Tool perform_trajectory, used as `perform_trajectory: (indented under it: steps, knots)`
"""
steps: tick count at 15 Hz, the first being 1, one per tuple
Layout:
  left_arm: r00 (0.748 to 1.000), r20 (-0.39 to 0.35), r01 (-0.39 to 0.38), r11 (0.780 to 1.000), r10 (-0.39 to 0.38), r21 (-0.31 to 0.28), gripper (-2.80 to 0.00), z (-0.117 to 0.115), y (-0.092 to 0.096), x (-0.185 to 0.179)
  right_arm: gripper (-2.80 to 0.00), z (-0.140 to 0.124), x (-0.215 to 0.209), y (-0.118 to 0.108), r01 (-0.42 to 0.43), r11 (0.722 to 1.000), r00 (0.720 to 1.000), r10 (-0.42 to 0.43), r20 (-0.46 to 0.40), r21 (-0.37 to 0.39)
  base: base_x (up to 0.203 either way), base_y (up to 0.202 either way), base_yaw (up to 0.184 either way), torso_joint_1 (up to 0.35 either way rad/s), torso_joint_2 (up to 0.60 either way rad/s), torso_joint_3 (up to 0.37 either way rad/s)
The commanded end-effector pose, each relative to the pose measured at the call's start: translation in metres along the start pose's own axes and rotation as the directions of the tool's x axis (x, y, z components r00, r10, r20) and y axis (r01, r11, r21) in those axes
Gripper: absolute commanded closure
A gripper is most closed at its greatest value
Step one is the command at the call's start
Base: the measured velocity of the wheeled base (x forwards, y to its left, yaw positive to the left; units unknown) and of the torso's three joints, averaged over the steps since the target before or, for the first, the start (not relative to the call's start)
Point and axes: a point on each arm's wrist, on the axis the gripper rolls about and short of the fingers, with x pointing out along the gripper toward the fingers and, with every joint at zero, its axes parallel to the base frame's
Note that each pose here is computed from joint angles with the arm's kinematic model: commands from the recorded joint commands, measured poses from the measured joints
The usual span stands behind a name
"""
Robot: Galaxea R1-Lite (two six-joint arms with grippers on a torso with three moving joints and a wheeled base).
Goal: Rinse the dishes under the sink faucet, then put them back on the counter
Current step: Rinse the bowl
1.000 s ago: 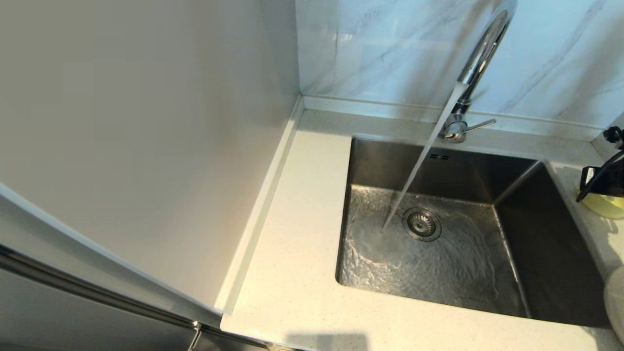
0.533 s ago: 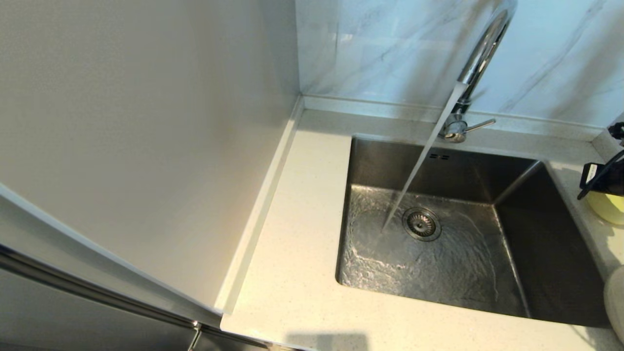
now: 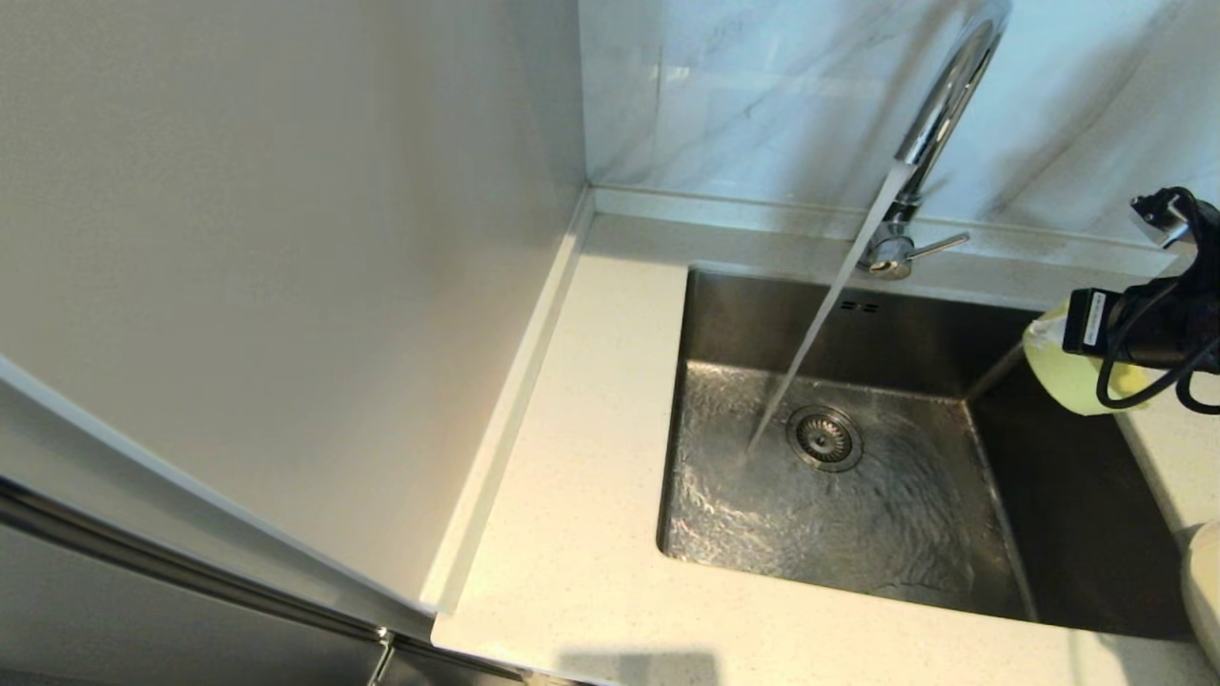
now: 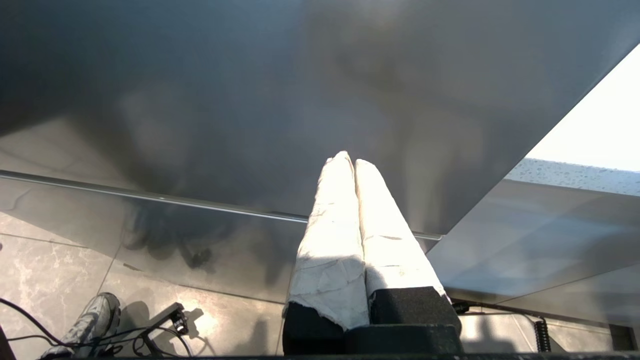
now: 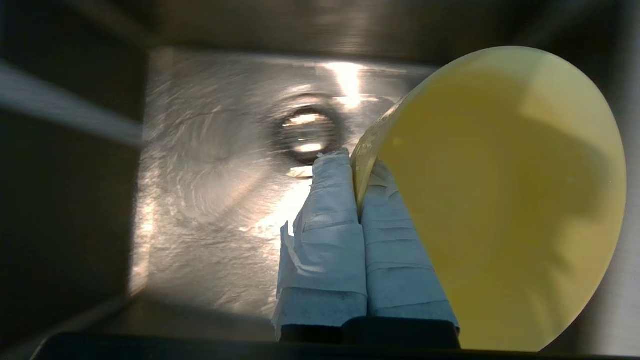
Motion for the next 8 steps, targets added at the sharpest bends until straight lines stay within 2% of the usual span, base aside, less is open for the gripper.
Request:
perform_trajectory:
  steps: [1, 3, 5, 6, 8]
  knots:
    - [1.0, 0.0, 0.001, 1.0, -0.001, 0.0, 0.0, 0.0, 0.0, 0.0, 0.0, -0.001, -0.039, 0.034, -0.138, 0.989, 0.989, 0.141, 0.052, -0.06, 0.0, 0.0, 0.0, 0.0, 0.0, 0.0]
    - [1.0, 0.0, -0.001, 1.0, 0.001, 0.0, 0.0, 0.0, 0.0, 0.0, 0.0, -0.015, -0.058, 0.057, -0.256, 0.961, 0.965, 0.26, 0.029, -0.101, 0.0, 0.0, 0.0, 0.0, 0.0, 0.0]
    - [1.0, 0.0, -0.001, 1.0, 0.001, 0.0, 0.0, 0.0, 0.0, 0.0, 0.0, -0.024, -0.075, 0.063, -0.333, 0.937, 0.941, 0.337, 0.022, -0.109, 0.0, 0.0, 0.0, 0.0, 0.0, 0.0]
    - [1.0, 0.0, -0.001, 1.0, 0.001, 0.0, 0.0, 0.0, 0.0, 0.0, 0.0, -0.026, -0.082, 0.064, -0.38, 0.921, 0.924, 0.383, 0.021, -0.081, 0.0, 0.0, 0.0, 0.0, 0.0, 0.0]
    - [1.0, 0.0, 0.001, 1.0, -0.001, 0.0, 0.0, 0.0, 0.0, 0.0, 0.0, -0.026, -0.089, 0.065, -0.443, 0.896, 0.897, 0.442, 0.026, 0.036, 0.0, 0.0, 0.0, 0.0, 0.0, 0.0]
